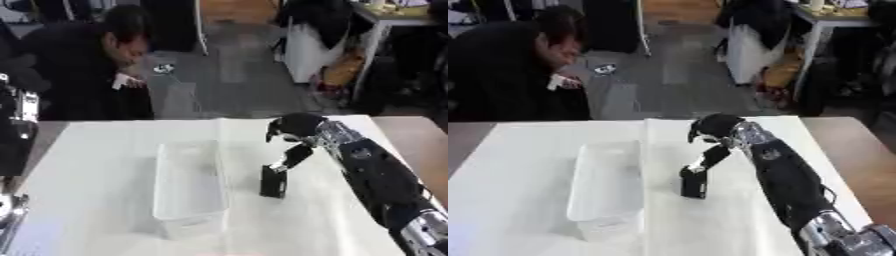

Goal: Pick up objects on the table and place them in the box.

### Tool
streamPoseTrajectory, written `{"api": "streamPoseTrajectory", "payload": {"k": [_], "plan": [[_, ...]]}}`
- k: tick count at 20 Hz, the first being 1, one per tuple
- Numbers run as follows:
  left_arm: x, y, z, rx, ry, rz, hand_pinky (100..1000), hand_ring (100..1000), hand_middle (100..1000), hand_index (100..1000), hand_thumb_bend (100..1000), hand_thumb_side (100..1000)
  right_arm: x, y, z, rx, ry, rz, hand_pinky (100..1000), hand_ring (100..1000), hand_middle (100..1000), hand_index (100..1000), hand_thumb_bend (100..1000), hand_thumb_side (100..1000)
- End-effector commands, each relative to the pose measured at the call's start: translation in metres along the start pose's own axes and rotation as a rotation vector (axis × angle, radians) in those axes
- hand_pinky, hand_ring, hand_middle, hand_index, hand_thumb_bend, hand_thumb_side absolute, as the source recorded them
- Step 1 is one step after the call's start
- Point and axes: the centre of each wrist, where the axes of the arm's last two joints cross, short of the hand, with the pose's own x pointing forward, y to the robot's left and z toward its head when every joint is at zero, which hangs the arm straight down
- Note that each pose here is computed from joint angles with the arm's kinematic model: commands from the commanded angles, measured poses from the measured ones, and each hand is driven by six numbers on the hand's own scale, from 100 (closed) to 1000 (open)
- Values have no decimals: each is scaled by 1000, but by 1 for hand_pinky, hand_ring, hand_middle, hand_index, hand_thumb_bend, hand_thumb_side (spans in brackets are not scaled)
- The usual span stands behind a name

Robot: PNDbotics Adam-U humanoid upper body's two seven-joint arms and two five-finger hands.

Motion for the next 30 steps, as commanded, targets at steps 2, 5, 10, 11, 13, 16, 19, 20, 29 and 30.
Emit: {"api": "streamPoseTrajectory", "payload": {"k": [2, 5, 10, 11, 13, 16, 19, 20, 29, 30], "plan": [[3, 5, -4, 1, -21, -12, 565, 704, 820, 862, 155, 1000, -20, -24, 16, 35, -25, 16, 886, 781, 766, 904, 829, 1000], [3, 5, -4, -1, -21, -13, 566, 704, 820, 861, 155, 1000, -22, -27, 18, 62, -58, 2, 888, 780, 761, 898, 853, 1000], [3, 5, -4, -5, -20, -12, 566, 704, 821, 862, 155, 1000, -23, -28, 20, 57, -50, -16, 881, 775, 749, 856, 833, 1000], [3, 5, -4, -6, -20, -12, 566, 704, 821, 862, 155, 1000, -22, -28, 20, 62, -45, -15, 881, 775, 749, 857, 832, 1000], [3, 5, -4, -7, -20, -12, 567, 704, 821, 862, 155, 1000, -21, -26, 18, 76, -39, -11, 885, 780, 754, 862, 826, 1000], [3, 4, -4, -7, -21, -11, 567, 704, 821, 862, 155, 1000, -19, -23, 16, 96, -33, -7, 887, 782, 756, 864, 823, 1000], [3, 4, -4, -8, -20, -11, 567, 704, 821, 862, 155, 1000, -17, -21, 14, 110, -24, -3, 888, 784, 755, 844, 816, 1000], [3, 4, -4, -8, -20, -11, 567, 704, 821, 862, 155, 1000, -16, -20, 12, 113, -18, -2, 888, 784, 755, 844, 816, 1000], [4, 4, -4, -10, -21, -9, 568, 705, 822, 862, 155, 1000, -8, -9, 4, 125, -4, 8, 887, 782, 747, 822, 802, 1000], [4, 4, -4, -10, -21, -9, 568, 705, 822, 862, 155, 1000, -8, -8, 3, 127, -5, 9, 887, 782, 747, 822, 802, 1000]]}}
